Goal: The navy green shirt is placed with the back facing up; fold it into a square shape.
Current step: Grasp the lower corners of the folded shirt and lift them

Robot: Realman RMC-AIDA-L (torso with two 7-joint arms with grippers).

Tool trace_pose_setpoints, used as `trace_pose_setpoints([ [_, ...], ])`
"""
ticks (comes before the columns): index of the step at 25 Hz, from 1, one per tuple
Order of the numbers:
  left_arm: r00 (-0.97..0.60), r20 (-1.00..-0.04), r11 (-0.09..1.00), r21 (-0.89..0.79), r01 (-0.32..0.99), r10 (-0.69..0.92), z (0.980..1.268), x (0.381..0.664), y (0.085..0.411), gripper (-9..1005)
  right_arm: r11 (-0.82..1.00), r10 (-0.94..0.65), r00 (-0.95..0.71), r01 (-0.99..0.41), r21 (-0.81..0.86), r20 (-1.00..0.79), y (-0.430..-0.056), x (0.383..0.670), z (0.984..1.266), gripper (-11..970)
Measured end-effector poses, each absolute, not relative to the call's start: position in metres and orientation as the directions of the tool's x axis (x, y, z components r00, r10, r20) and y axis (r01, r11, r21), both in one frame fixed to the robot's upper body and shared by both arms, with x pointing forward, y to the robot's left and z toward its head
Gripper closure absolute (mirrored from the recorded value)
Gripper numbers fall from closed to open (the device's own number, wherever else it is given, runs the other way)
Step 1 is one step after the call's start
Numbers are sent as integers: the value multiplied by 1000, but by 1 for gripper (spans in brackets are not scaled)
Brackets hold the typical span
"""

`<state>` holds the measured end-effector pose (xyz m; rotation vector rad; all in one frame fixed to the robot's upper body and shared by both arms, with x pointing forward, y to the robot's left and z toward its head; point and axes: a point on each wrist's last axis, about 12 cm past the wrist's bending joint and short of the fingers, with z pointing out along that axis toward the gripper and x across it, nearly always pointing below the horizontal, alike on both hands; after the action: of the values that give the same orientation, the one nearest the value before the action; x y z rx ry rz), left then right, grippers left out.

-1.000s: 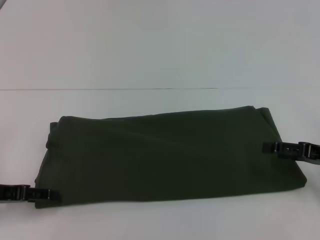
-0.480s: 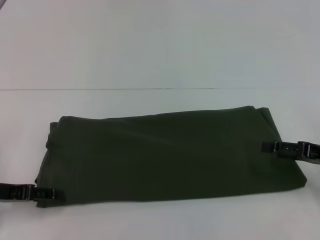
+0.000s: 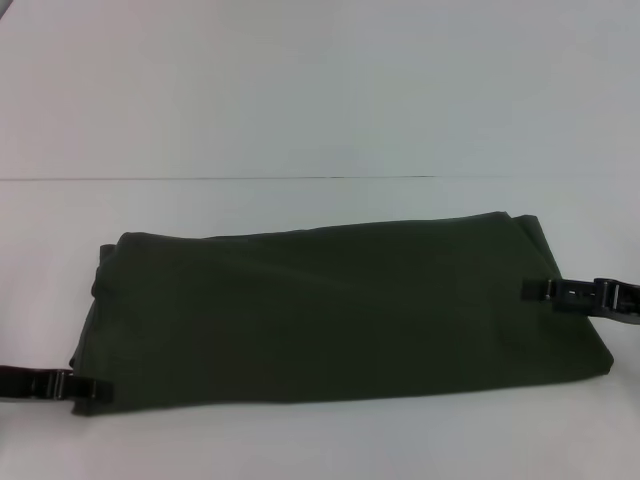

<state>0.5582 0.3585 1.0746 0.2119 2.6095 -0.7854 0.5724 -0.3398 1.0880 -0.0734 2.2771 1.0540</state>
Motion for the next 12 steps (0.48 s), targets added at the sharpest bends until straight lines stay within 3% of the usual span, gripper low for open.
trace_pose_setpoints([
  [6,-905,-424,834,-486,261,36,1076,560,360,772,681,199,-805,-296,670,-559,-340,573,1089,40],
  [12,-902,-429,833,-481,274,50,1078,562,359,880,687,208,-817,-270,675,-538,-345,575,1094,41],
])
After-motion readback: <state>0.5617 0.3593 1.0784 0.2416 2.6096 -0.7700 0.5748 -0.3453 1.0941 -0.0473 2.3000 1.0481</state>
